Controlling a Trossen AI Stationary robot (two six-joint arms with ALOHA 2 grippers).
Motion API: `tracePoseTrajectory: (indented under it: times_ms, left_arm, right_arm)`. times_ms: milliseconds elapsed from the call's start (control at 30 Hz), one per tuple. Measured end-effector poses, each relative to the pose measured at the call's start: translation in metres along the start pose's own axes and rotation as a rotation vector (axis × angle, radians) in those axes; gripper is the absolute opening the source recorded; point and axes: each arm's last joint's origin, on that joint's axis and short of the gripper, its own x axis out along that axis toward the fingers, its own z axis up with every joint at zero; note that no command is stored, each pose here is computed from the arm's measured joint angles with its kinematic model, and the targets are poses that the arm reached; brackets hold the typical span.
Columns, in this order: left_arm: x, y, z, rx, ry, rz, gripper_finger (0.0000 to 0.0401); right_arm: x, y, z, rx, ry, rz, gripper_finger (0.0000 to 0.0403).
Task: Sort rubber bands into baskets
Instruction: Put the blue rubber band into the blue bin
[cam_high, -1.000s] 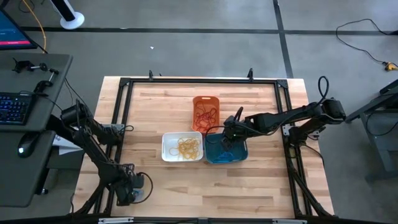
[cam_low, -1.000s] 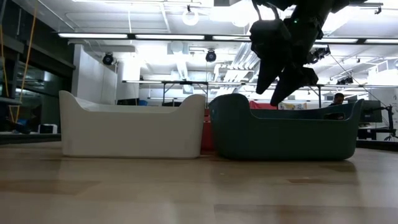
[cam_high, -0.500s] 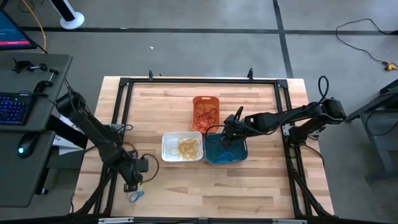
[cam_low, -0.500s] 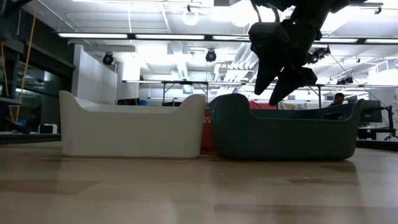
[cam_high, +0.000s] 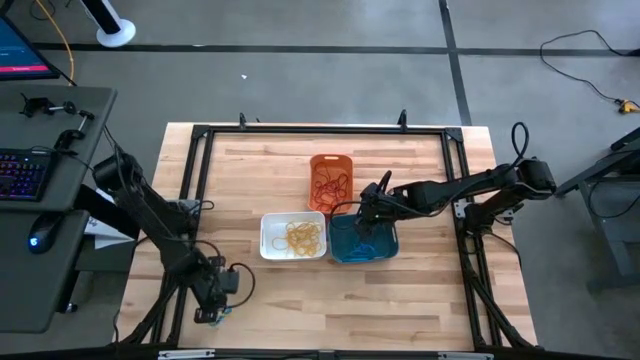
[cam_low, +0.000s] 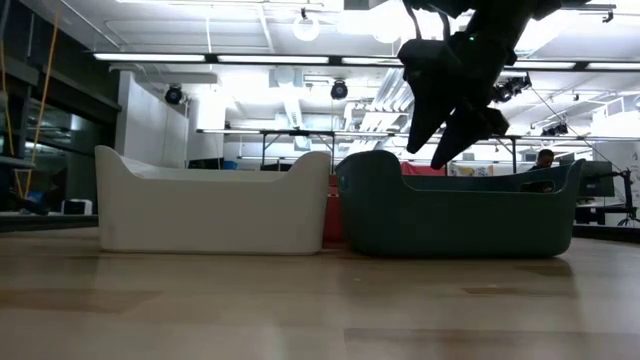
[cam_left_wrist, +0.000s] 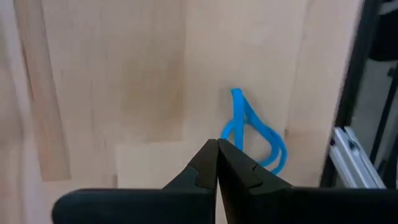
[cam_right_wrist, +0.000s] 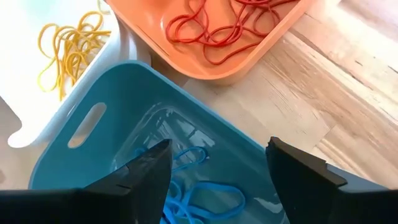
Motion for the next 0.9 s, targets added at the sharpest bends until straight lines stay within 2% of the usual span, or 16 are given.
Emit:
tracePoseTrajectory:
  times_ms: [167,400,567,733,900]
  left_arm:
    - [0.012,-0.004,0.004,-0.040,0.004,-0.017,0.0034]
    - [0.015,-0.013,0.008,-0.059,-0.037,-0.090,0.0128]
    - [0.020,-0.014,0.004,-0.064,-0.024,-0.061,0.0182]
    - [0.032,-0.017,0.004,-0.060,-0.021,-0.050,0.0207]
    - [0.043,-0.019,0.007,-0.083,-0.026,-0.038,0.0209]
  right_arm:
    - [0.000,0.000,0.000,-0.025,0.001,0.000,0.0248]
    - [0.000,0.000,0.000,-0.041,0.001,0.001,0.0248]
    - [0.000,0.000,0.000,-0.046,0.001,0.001,0.0248]
    - [0.000,0.000,0.000,-0.052,0.002,0.000,0.0248]
    - [0.000,0.000,0.000,-0.052,0.002,0.001,0.0248]
